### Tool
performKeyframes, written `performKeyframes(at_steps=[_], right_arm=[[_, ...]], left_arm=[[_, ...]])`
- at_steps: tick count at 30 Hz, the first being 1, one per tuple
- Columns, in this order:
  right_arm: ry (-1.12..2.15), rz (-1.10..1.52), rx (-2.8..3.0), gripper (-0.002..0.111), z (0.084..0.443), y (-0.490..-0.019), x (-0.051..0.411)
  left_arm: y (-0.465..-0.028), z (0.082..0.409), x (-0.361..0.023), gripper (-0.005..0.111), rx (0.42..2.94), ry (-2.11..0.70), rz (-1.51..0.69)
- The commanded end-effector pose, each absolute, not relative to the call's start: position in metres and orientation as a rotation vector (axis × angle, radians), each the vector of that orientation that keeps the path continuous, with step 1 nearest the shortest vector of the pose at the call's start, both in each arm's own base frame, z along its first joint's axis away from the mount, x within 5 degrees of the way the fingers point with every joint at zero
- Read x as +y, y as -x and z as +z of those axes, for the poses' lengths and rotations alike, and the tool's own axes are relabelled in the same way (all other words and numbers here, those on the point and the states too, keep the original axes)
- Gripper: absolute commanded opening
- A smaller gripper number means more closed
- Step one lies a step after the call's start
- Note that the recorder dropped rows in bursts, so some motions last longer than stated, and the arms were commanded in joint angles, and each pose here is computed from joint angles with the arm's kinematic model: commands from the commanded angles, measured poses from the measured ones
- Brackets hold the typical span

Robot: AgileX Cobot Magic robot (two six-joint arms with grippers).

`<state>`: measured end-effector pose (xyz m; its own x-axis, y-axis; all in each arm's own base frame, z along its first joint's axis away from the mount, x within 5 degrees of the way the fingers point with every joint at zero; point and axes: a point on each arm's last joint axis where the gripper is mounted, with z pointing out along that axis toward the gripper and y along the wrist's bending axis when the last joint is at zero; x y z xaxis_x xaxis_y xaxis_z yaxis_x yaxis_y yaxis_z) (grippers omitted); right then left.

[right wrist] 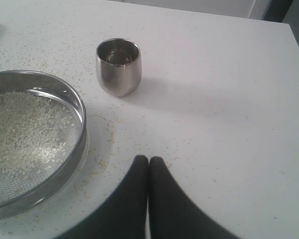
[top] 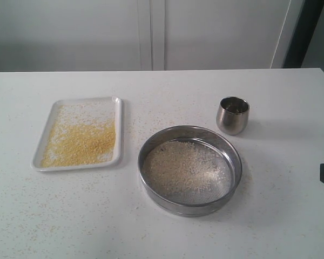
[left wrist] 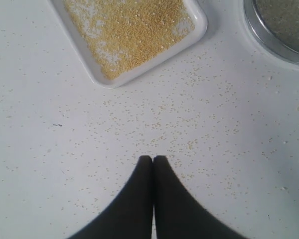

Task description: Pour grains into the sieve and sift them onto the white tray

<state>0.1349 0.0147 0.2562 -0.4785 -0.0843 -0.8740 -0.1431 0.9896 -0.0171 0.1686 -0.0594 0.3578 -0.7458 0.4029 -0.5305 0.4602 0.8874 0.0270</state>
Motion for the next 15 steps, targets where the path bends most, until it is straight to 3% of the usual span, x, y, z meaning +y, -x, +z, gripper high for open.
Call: performKeyframes(at_steps=[1, 7, 15], right_arm=[[0.158, 0.064, 2.059, 0.000, 0.259, -0.136, 0.014], [0.158, 0.064, 2.059, 0.000, 0.259, -0.136, 0.014], [0.158, 0.064, 2.059, 0.000, 0.259, -0.136, 0.014]], left_arm=[[-0.165, 0.356, -0.058, 0.000, 2.537, -0.630, -0.147], [-0.165, 0.358, -0.059, 0.000, 2.509, -0.621, -0.156], [-0.155, 0.357, -0.053, 0.000, 2.244, -0.560, -0.123]])
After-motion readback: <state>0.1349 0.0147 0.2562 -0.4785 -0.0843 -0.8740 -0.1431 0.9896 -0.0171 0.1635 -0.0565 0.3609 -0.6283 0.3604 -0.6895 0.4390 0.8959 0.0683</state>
